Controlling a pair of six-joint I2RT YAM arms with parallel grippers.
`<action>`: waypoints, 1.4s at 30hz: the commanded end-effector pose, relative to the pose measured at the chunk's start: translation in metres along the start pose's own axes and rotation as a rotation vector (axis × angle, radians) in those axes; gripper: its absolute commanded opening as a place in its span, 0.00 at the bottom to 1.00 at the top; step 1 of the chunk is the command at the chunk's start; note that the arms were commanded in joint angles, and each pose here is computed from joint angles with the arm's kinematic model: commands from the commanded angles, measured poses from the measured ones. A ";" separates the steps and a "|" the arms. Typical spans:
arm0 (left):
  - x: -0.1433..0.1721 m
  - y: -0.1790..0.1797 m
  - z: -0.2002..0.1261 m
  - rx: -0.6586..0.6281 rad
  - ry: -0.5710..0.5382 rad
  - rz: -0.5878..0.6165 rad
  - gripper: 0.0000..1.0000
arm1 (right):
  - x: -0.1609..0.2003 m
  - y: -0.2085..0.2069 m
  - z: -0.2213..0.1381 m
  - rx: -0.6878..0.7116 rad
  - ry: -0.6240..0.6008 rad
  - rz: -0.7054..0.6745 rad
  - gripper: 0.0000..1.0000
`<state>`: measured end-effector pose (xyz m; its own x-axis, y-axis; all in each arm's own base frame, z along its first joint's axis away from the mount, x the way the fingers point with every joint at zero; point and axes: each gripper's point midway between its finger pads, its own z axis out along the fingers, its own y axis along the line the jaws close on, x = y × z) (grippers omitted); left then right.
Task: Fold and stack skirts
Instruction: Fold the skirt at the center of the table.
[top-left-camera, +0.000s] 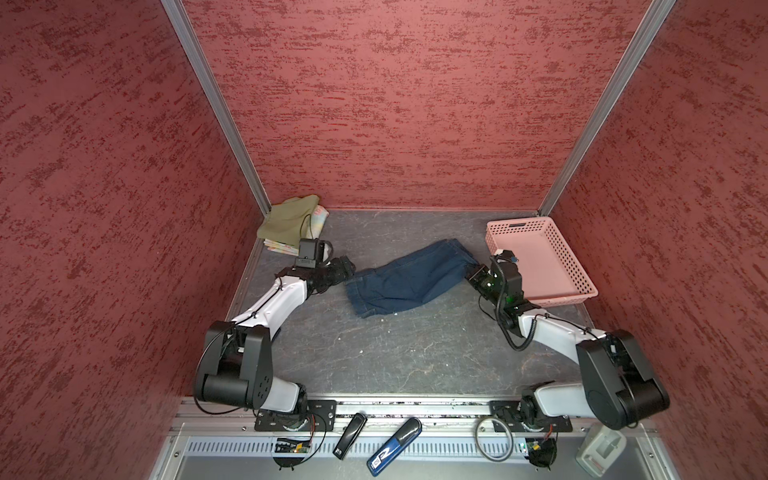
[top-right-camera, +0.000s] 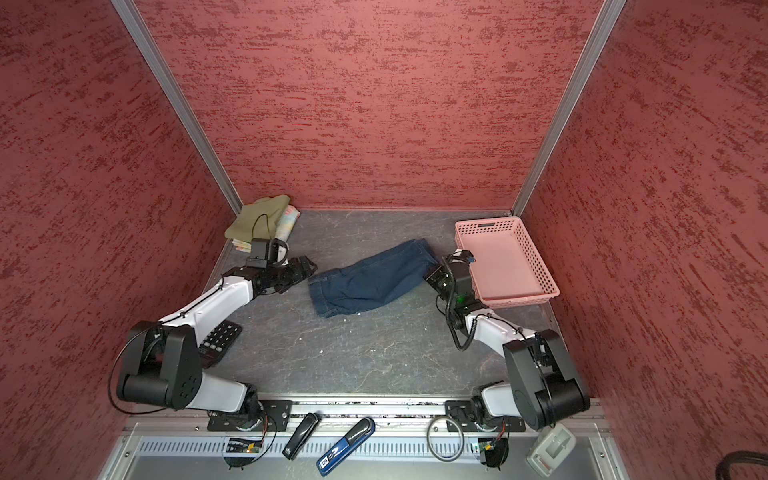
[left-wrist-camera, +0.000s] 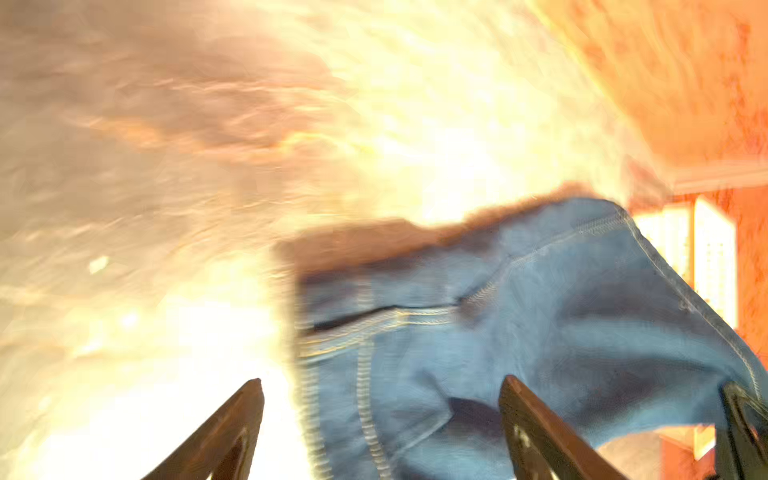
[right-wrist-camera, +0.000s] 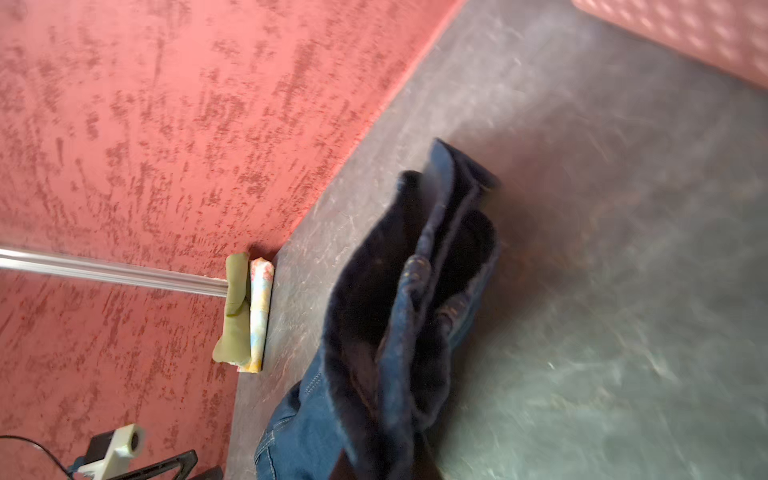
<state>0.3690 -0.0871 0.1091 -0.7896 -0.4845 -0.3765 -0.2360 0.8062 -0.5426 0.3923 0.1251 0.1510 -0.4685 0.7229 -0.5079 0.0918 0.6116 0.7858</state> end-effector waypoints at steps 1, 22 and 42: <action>0.030 0.014 0.011 0.030 0.099 -0.116 0.88 | -0.007 0.013 0.003 0.017 0.004 -0.151 0.00; 0.057 -0.016 0.065 0.160 0.171 -0.202 0.76 | 0.152 0.141 0.042 -0.260 0.532 -0.765 0.00; 0.061 -0.008 0.077 0.137 0.184 -0.203 0.73 | 0.280 0.146 0.008 -0.308 0.784 -0.910 0.00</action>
<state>0.3690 -0.1484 0.0420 -0.8234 -0.5530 -0.1273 -0.3175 0.6349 -0.7043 0.2764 0.4089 0.0966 -0.6859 -0.4032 -0.6058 -0.6911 0.6217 0.3686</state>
